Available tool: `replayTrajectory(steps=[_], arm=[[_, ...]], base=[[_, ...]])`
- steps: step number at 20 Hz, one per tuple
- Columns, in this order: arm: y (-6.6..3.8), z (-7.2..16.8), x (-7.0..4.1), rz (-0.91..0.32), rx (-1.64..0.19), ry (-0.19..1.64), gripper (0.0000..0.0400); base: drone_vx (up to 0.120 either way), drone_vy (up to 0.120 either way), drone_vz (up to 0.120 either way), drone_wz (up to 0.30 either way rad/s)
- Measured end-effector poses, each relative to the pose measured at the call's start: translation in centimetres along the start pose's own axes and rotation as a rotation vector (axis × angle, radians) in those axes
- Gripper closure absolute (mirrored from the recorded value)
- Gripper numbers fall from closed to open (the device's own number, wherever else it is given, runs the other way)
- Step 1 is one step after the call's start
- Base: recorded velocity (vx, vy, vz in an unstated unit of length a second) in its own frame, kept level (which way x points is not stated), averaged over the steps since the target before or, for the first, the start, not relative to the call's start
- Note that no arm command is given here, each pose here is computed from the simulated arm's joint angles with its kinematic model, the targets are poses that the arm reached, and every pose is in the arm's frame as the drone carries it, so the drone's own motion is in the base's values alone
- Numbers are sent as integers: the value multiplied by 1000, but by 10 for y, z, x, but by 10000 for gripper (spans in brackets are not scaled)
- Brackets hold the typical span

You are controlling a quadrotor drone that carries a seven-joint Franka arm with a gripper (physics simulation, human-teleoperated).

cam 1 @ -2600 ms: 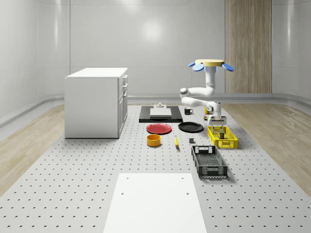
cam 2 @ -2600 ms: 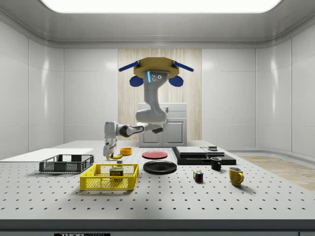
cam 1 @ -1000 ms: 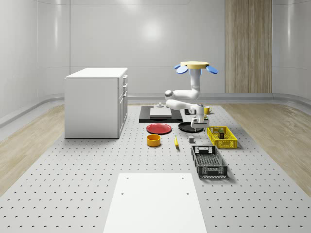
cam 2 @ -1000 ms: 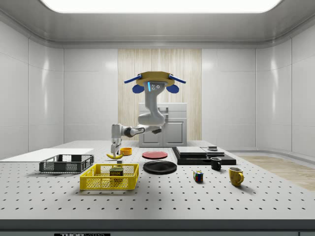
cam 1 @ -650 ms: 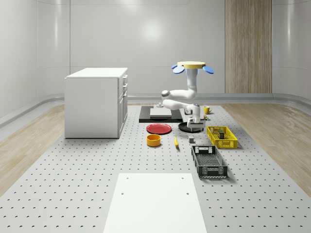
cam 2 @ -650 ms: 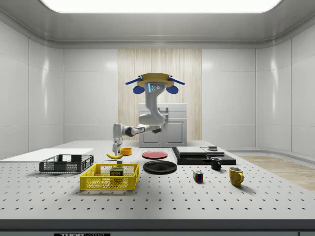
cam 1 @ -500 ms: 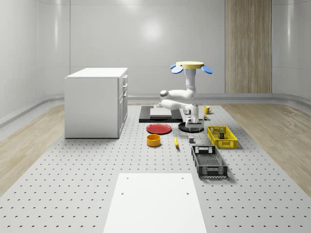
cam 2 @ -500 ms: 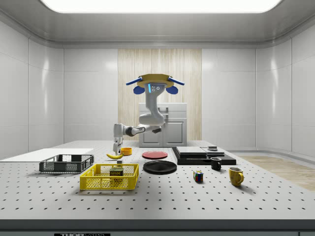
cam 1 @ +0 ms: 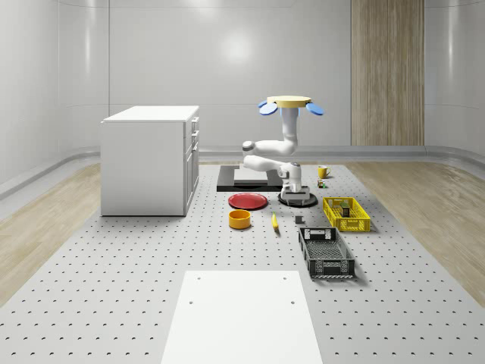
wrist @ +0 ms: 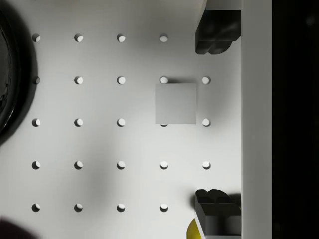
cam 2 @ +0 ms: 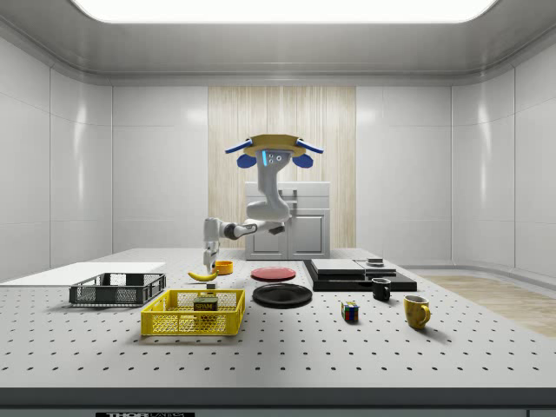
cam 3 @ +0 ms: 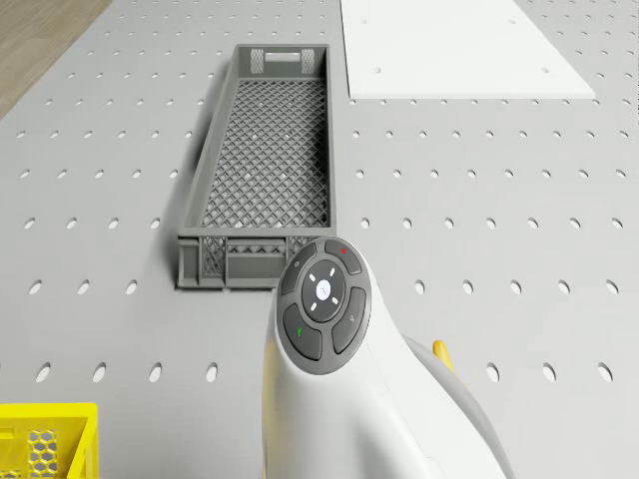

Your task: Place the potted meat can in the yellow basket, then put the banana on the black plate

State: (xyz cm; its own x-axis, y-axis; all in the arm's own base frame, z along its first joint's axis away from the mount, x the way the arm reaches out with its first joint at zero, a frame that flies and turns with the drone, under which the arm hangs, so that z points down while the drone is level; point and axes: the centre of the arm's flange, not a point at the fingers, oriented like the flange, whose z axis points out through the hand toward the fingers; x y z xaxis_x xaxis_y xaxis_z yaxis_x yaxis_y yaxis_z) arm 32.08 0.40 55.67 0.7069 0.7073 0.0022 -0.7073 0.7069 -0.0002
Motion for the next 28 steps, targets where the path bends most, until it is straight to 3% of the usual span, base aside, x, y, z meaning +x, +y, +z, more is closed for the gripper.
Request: replayTrajectory(steps=[2, 15, 19, 28], arm=[[0, 0, 0, 0, 0, 0, 0], [0, 0, 0, 0, 0, 0, 0], [0, 0, 0, 0, 0, 0, 0], [0, 0, 0, 0, 0, 0, 0]], base=[[0, -120, 0, 0], [117, -120, 0, 0], [0, -120, 0, 0], [0, -98, -93, 0]])
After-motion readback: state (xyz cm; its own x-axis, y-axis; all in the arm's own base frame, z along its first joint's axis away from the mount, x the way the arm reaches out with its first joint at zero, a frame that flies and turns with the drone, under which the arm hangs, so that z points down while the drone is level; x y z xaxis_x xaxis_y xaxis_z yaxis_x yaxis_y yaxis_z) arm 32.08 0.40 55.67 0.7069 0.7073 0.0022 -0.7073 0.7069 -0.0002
